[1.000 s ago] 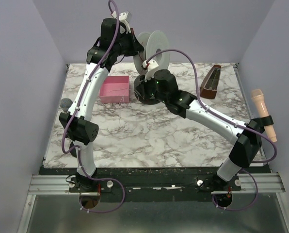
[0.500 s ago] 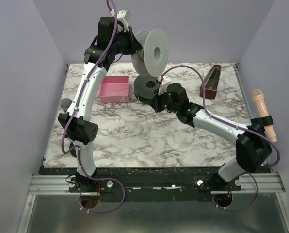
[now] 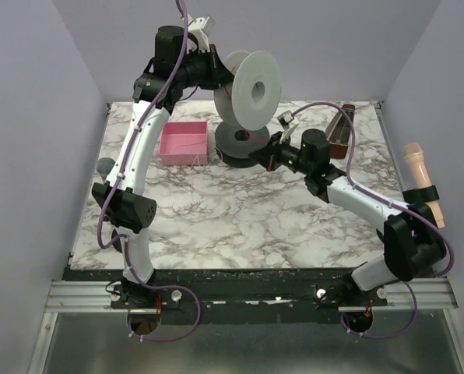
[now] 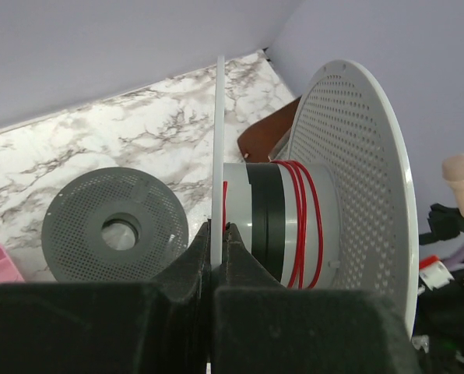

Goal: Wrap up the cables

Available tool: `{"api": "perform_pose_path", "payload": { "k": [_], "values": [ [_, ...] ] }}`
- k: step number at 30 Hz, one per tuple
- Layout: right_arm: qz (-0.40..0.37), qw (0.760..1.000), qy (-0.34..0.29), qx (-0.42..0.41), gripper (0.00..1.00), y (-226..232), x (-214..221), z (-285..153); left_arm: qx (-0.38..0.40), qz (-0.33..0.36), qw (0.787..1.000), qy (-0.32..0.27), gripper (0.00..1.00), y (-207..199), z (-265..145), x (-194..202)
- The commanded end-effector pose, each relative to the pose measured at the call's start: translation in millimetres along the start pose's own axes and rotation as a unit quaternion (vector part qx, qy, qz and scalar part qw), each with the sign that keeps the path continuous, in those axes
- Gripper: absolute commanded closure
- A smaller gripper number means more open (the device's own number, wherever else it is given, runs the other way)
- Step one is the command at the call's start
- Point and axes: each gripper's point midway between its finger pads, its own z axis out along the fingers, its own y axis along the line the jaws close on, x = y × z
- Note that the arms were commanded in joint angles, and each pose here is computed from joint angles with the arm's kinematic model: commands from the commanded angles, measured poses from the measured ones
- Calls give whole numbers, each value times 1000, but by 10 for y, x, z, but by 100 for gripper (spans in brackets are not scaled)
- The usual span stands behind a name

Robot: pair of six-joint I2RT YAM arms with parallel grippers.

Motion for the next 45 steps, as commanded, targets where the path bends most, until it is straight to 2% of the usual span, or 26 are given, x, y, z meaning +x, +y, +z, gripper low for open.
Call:
{"api": "perform_pose_path", "payload": {
  "k": [1, 6, 11, 17, 20, 28, 33, 39, 42, 45],
  "values": [
    [-7, 996, 5, -84, 99, 159, -23, 58, 106, 42, 993, -36, 100, -588, -382, -294],
    [6, 998, -7, -67, 99, -71, -75, -27, 139, 68, 988, -13, 100, -692, -472, -169],
    [-2, 999, -18, -50, 99, -243, -181, -184, 170, 82, 981, 41, 100, -685, -523, 197],
    [-29, 999, 1, -39, 99, -343, -112, -295, 208, 93, 969, 93, 100, -672, -576, 597],
    [-55, 997, 13, -59, 99, -299, -90, -350, 217, 104, 962, 128, 100, -630, -587, 867],
    [-108, 986, 95, -79, 99, -284, 240, -504, 236, 121, 940, 214, 100, -505, -427, 1731],
    [-66, 982, 147, -102, 99, -221, 614, -621, 281, 96, 918, 261, 100, -541, -248, 2193],
    [-7, 971, 212, -108, 99, -193, 955, -751, 321, 74, 899, 289, 100, -535, 74, 2571],
    [18, 965, 243, -97, 99, -219, 1022, -776, 334, 68, 887, 310, 100, -500, 213, 2782],
    [44, 957, 281, -50, 99, -371, 1145, -802, 330, 43, 884, 328, 100, -412, 371, 2990]
  ]
}}
